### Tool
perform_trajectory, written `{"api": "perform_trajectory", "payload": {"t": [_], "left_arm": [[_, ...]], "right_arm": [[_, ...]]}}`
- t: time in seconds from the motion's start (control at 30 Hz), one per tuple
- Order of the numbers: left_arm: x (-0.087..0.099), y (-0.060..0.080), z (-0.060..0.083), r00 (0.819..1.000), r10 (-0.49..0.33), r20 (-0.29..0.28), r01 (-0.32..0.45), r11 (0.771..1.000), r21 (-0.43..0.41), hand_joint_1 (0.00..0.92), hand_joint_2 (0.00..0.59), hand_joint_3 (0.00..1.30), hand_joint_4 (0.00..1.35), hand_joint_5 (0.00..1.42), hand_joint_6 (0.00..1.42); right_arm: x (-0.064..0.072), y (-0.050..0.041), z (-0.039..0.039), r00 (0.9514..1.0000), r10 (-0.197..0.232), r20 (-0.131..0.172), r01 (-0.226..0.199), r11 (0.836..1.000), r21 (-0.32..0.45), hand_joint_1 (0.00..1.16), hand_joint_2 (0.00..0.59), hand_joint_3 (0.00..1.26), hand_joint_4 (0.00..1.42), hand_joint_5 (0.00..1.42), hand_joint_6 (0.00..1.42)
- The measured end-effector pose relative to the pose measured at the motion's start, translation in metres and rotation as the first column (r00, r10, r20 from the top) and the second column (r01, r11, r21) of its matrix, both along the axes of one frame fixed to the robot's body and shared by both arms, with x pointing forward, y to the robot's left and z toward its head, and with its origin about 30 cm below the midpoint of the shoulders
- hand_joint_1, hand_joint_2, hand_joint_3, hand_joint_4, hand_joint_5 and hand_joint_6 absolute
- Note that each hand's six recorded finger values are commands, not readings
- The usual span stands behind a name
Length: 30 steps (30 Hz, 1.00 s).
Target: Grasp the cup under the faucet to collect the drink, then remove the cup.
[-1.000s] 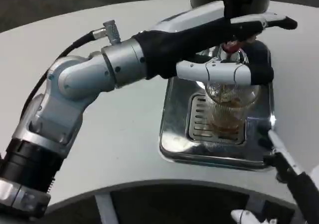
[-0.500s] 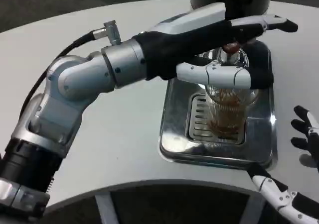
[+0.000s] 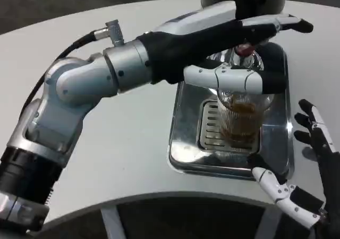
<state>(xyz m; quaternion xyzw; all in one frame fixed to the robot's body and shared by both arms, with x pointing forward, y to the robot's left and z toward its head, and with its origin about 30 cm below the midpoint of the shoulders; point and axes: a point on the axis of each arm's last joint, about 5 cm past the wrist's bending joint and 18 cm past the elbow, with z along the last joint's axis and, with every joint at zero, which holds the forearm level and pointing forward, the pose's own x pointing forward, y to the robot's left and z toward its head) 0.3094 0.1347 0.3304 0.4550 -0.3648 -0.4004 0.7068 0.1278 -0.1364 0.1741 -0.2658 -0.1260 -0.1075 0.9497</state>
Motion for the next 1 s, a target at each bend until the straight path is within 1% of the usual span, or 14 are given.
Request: {"api": "perform_trajectory", "payload": {"t": [0.1,0.23,0.3,0.33,0.47,0.57,0.77,0.9,1.0], "left_arm": [[0.0,0.0,0.0,1.0,0.0,0.002,0.0,1.0,0.0,0.0,0.103,0.12,0.0,0.01,0.14],[0.0,0.001,0.001,1.0,0.0,0.003,0.0,1.0,0.0,0.0,0.103,0.12,0.0,0.02,0.14],[0.0,0.002,0.001,1.0,-0.002,0.001,0.002,1.0,0.001,0.0,0.104,0.12,0.0,0.02,0.14],[0.0,0.002,0.001,1.0,-0.003,0.0,0.003,1.0,-0.001,0.0,0.104,0.12,0.0,0.02,0.14],[0.0,0.003,0.001,1.0,-0.004,-0.002,0.004,1.0,-0.004,0.0,0.104,0.12,0.0,0.02,0.14],[0.0,0.003,0.001,1.0,-0.005,-0.003,0.005,1.0,-0.005,0.0,0.104,0.12,0.0,0.02,0.14],[0.0,0.004,0.002,1.0,-0.005,-0.003,0.005,1.0,-0.003,0.0,0.106,0.12,0.0,0.03,0.14],[0.0,0.004,0.002,1.0,-0.004,-0.003,0.004,1.0,-0.003,0.0,0.107,0.12,0.0,0.03,0.14],[0.0,0.004,0.002,1.0,-0.004,-0.003,0.004,1.0,-0.004,0.0,0.107,0.12,0.0,0.03,0.14]], "right_arm": [[0.004,0.003,-0.0043,0.9998,-0.009,0.02,0.009,1.0,0.006,0.65,0.263,0.07,0.11,0.17,0.2],[0.008,0.006,-0.0081,0.9989,-0.022,0.042,0.021,1.0,0.015,0.65,0.263,0.07,0.11,0.17,0.2],[0.013,0.0086,-0.0118,0.9984,-0.025,0.051,0.024,0.999,0.027,0.66,0.256,0.08,0.11,0.17,0.2],[0.013,0.0091,-0.0125,0.9985,-0.023,0.05,0.021,0.999,0.031,0.66,0.254,0.08,0.11,0.17,0.2],[0.019,0.014,-0.0164,0.9978,-0.019,0.063,0.017,0.999,0.044,0.66,0.253,0.08,0.11,0.17,0.2],[0.023,0.0162,-0.0183,0.9979,-0.017,0.062,0.015,0.999,0.046,0.66,0.253,0.08,0.11,0.17,0.2],[0.031,0.0198,-0.0192,0.9974,-0.013,0.07,0.009,0.999,0.047,0.66,0.253,0.08,0.11,0.17,0.2],[0.035,0.0217,-0.018,0.9965,-0.01,0.083,0.006,0.999,0.049,0.66,0.253,0.08,0.11,0.17,0.2],[0.039,0.0233,-0.0189,0.9969,-0.006,0.078,0.002,0.999,0.048,0.67,0.253,0.08,0.1,0.17,0.2]]}}
